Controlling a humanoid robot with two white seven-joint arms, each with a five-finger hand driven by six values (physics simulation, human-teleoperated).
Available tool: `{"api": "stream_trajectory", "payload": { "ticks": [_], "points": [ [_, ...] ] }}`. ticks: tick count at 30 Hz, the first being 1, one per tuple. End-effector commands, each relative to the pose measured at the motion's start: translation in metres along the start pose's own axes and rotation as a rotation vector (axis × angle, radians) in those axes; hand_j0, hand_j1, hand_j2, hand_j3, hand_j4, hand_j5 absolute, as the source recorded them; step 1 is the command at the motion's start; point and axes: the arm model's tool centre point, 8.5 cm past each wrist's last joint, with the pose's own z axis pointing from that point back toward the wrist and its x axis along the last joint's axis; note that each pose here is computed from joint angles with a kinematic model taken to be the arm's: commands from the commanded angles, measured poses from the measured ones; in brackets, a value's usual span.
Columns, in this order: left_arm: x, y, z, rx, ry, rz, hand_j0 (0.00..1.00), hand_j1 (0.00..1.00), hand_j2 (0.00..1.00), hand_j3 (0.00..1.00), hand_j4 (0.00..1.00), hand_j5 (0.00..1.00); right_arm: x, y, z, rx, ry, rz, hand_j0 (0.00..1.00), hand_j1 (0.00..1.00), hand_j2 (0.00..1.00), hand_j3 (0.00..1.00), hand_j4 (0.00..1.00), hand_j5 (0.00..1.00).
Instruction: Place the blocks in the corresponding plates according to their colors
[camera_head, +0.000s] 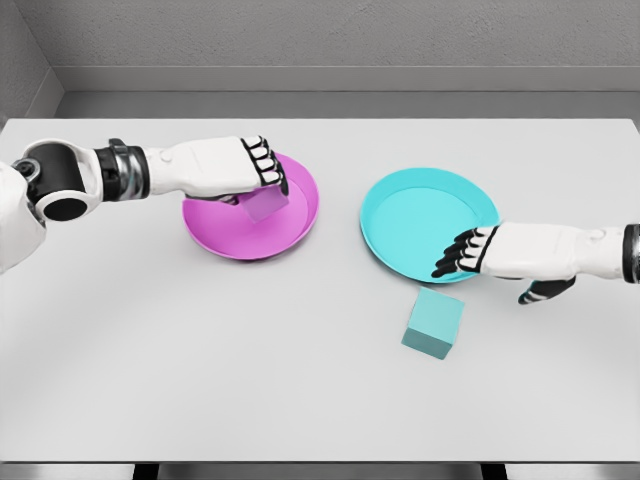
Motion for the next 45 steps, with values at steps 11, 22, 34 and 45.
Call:
{"api": "stream_trajectory", "payload": {
  "ticks": [11, 22, 34, 45],
  "points": [
    [-0.007, -0.007, -0.013, -0.033, 0.025, -0.004, 0.95, 0.95, 0.95, 0.95, 0.95, 0.95, 0.022, 0.0, -0.029, -0.025, -0.096, -0.001, 1.0, 1.0, 1.0, 1.0, 1.0, 1.0],
    [-0.004, 0.0, -0.007, -0.012, 0.017, -0.018, 1.0, 1.0, 1.0, 1.0, 1.0, 1.0, 0.032, 0.015, -0.046, 0.01, -0.147, -0.027, 1.0, 1.0, 1.0, 1.0, 1.0, 1.0],
    [-0.006, 0.007, 0.084, 0.014, 0.038, 0.028, 1.0, 1.0, 1.0, 1.0, 1.0, 1.0, 0.038, 0.029, -0.059, 0.043, -0.178, -0.051, 1.0, 1.0, 1.0, 1.0, 1.0, 1.0],
    [-0.003, -0.026, 0.163, -0.03, 0.132, 0.13, 1.0, 1.0, 1.0, 1.0, 1.0, 1.0, 0.036, 0.026, -0.058, 0.042, -0.171, -0.043, 0.53, 0.53, 0.53, 0.53, 0.53, 0.53]
  ]
}}
